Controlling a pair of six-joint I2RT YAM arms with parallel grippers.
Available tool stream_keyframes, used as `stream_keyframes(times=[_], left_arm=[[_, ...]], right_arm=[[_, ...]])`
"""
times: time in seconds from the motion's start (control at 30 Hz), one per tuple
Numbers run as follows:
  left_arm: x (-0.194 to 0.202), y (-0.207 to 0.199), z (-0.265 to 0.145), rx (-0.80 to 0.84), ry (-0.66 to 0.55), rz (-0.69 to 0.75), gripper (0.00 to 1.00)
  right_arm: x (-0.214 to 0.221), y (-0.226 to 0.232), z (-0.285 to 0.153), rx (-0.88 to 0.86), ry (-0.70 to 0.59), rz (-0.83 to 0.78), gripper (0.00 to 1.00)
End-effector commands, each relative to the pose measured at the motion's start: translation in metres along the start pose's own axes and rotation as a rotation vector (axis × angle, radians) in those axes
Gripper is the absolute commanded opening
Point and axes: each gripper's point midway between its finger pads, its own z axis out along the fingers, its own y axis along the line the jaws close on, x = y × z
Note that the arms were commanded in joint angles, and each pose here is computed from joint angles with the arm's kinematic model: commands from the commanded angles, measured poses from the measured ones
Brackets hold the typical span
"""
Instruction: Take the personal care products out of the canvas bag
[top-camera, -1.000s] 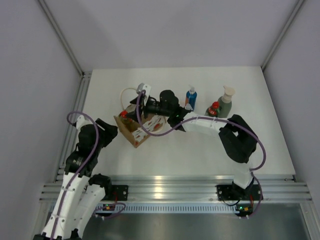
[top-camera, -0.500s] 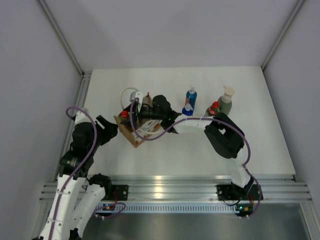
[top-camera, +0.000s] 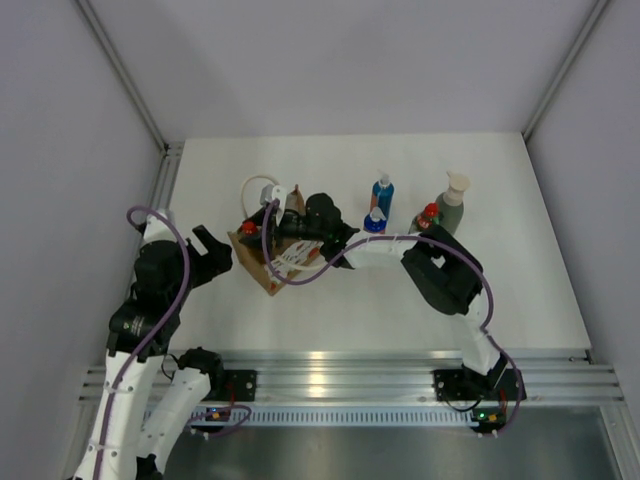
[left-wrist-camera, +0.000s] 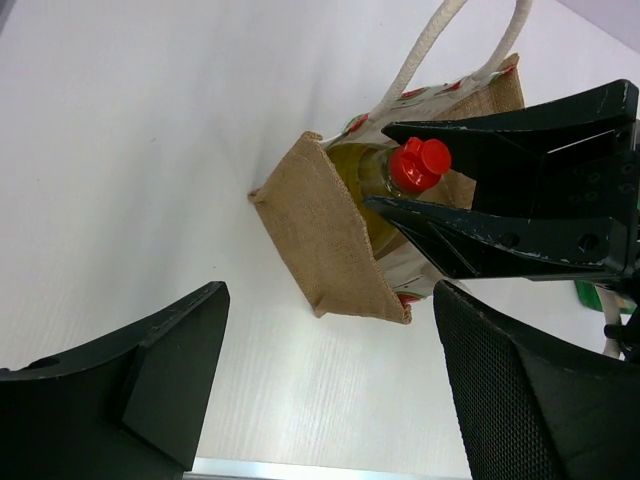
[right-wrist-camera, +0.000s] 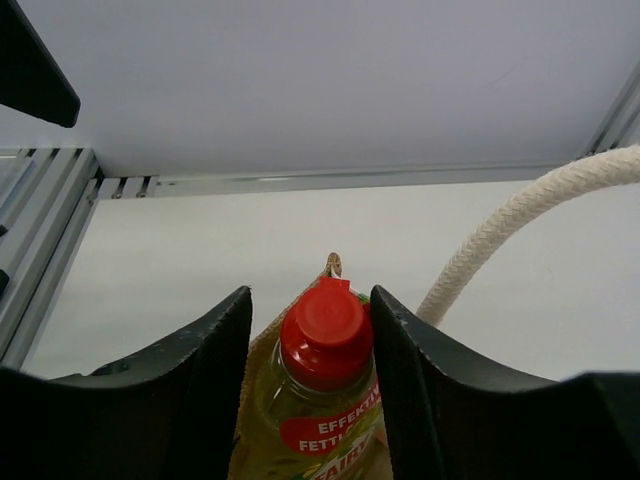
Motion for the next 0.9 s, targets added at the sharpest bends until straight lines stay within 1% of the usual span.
stream_keyframes(times=[0.0, 0.1, 0.13, 0.17, 0.23, 0.33, 0.37, 0.43, 0.57, 0.87], left_arm=[[-0.009, 0.004, -0.006, -0.016, -0.041, 0.025, 0.88], [-0.008, 0.005, -0.006, -0.017, -0.039, 0.022, 0.88], [-0.008, 0.005, -0.006, -0.018, -0.037, 0.022, 0.88], [-0.008, 0.005, -0.005, -0.02, -0.039, 0.022, 0.88], [-0.007, 0.006, -0.005, -0.023, -0.037, 0.02, 0.88], [-0.007, 0.007, -0.004, -0.027, -0.037, 0.018, 0.89], [-0.006, 0.007, -0.004, -0.029, -0.035, 0.017, 0.89], [-0.006, 0.008, -0.003, -0.034, -0.034, 0.015, 0.89], [-0.006, 0.009, -0.002, -0.043, -0.037, 0.01, 0.89], [-0.01, 0.014, -0.004, -0.068, -0.063, -0.007, 0.89]], right_arm=[[-0.033, 0.006, 0.012, -0.037, -0.118, -0.075, 0.48], [-0.034, 0.005, 0.011, -0.047, -0.135, -0.077, 0.42], [-0.034, 0.007, 0.01, -0.054, -0.141, -0.055, 0.39], [-0.034, 0.006, 0.009, -0.054, -0.145, -0.042, 0.35], [-0.038, 0.006, 0.008, -0.057, -0.161, -0.046, 0.31], [-0.04, 0.006, 0.008, -0.064, -0.167, -0.053, 0.17], [-0.04, 0.007, 0.008, -0.067, -0.168, -0.055, 0.08], [-0.041, 0.006, 0.008, -0.07, -0.169, -0.057, 0.0], [-0.047, 0.008, 0.008, -0.075, -0.184, -0.052, 0.0], [-0.097, 0.002, 0.007, -0.044, -0.27, -0.084, 0.0]])
